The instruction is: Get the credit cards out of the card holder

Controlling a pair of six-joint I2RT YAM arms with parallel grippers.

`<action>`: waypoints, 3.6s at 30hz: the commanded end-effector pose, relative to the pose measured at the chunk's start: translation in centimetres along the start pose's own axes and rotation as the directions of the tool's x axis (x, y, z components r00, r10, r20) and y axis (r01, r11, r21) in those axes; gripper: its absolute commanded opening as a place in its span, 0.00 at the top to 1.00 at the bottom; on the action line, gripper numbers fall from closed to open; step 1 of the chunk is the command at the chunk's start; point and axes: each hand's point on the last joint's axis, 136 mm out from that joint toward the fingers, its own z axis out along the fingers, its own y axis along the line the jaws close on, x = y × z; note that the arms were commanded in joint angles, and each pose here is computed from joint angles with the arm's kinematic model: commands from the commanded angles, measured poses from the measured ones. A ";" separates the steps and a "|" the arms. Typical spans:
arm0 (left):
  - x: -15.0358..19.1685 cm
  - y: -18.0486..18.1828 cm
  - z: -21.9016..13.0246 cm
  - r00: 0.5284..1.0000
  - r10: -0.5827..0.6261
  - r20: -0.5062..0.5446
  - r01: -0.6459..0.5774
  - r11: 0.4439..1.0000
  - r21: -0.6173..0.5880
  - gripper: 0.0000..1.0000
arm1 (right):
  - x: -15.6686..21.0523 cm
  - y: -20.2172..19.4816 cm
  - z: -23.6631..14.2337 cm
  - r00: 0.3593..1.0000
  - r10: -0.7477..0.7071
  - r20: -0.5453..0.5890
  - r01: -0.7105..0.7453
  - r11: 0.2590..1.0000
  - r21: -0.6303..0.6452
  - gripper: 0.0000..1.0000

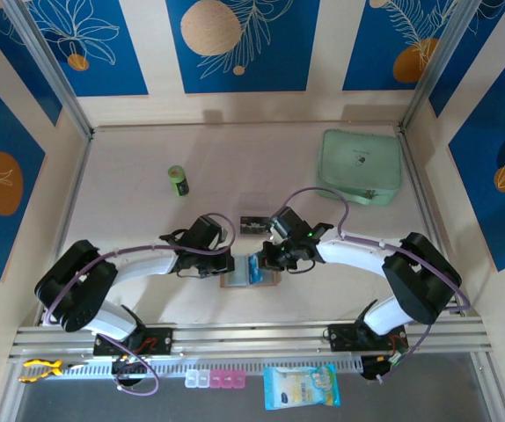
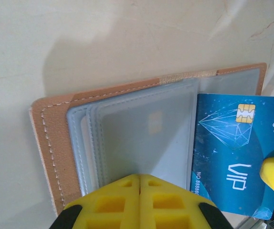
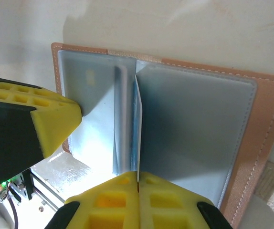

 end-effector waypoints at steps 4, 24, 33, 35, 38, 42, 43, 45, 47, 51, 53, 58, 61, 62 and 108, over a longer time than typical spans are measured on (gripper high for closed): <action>0.8 0.7 0.1 1.000 0.003 -0.015 -0.004 1.000 -0.016 0.96 | 0.0 0.5 0.0 1.000 0.005 -0.004 -0.005 1.000 0.021 0.87; 0.0 -0.8 -1.2 1.000 0.014 0.020 -0.015 1.000 0.016 0.93 | -0.6 0.5 -2.7 0.996 -0.085 0.028 0.082 0.993 0.080 0.99; -0.4 -1.4 -2.2 0.999 0.025 0.043 -0.026 1.000 0.017 0.90 | -1.0 0.6 -4.7 0.923 -0.383 -0.040 0.385 0.917 0.105 1.00; -0.4 -1.3 -2.3 0.999 0.027 0.045 -0.028 0.999 0.015 0.90 | -1.4 0.4 -5.2 0.889 -0.456 -0.048 0.458 0.880 0.122 1.00; -0.4 -1.0 -2.3 0.998 0.025 0.052 -0.026 1.000 0.007 0.90 | -1.7 0.9 -5.8 0.820 -0.569 -0.062 0.572 0.817 0.077 1.00; 0.0 -0.8 -2.0 0.999 0.027 0.031 -0.027 1.000 0.003 0.89 | -2.2 1.2 -6.4 0.691 -0.718 -0.086 0.723 0.687 0.069 1.00; 0.2 -0.6 -1.8 1.000 0.028 0.013 -0.028 1.000 -0.005 0.89 | -2.7 1.2 -6.8 0.670 -0.737 -0.092 0.743 0.666 0.070 1.00; 0.5 -0.4 -1.3 1.000 0.028 -0.009 -0.029 1.000 -0.012 0.90 | -3.3 1.5 -7.5 0.636 -0.765 -0.104 0.772 0.634 0.056 1.00; 0.7 -0.2 -1.0 1.000 0.022 -0.017 -0.022 1.000 -0.007 0.90 | -3.3 2.2 -7.9 0.577 -0.810 -0.107 0.815 0.580 0.011 1.00; 0.7 0.8 -0.9 0.999 0.030 -0.011 -0.031 0.998 -0.049 0.90 | -4.0 2.8 -8.5 0.479 -0.873 -0.092 0.877 0.480 0.011 1.00; 0.6 1.4 -0.7 0.999 0.029 -0.017 -0.030 0.997 -0.069 0.90 | -4.6 3.1 -8.8 0.454 -0.887 -0.081 0.890 0.455 0.008 1.00; 0.5 2.1 -0.6 0.999 0.032 -0.020 -0.034 0.995 -0.096 0.90 | -6.2 3.1 -9.6 0.425 -0.901 -0.084 0.905 0.425 0.017 1.00; 0.3 2.4 -0.8 0.999 0.038 -0.011 -0.039 0.993 -0.109 0.90 | -7.5 2.7 -9.9 0.416 -0.905 -0.088 0.909 0.415 0.037 1.00; 0.3 2.5 -0.9 0.999 0.038 -0.010 -0.039 0.993 -0.112 0.90 | -7.9 2.7 -10.1 0.415 -0.906 -0.086 0.910 0.413 0.041 1.00; 0.7 4.6 -5.2 0.994 -0.028 0.103 0.035 0.997 -0.070 0.85 | -18.3 0.2 -4.3 0.355 -0.914 -0.198 0.919 0.380 -0.104 0.74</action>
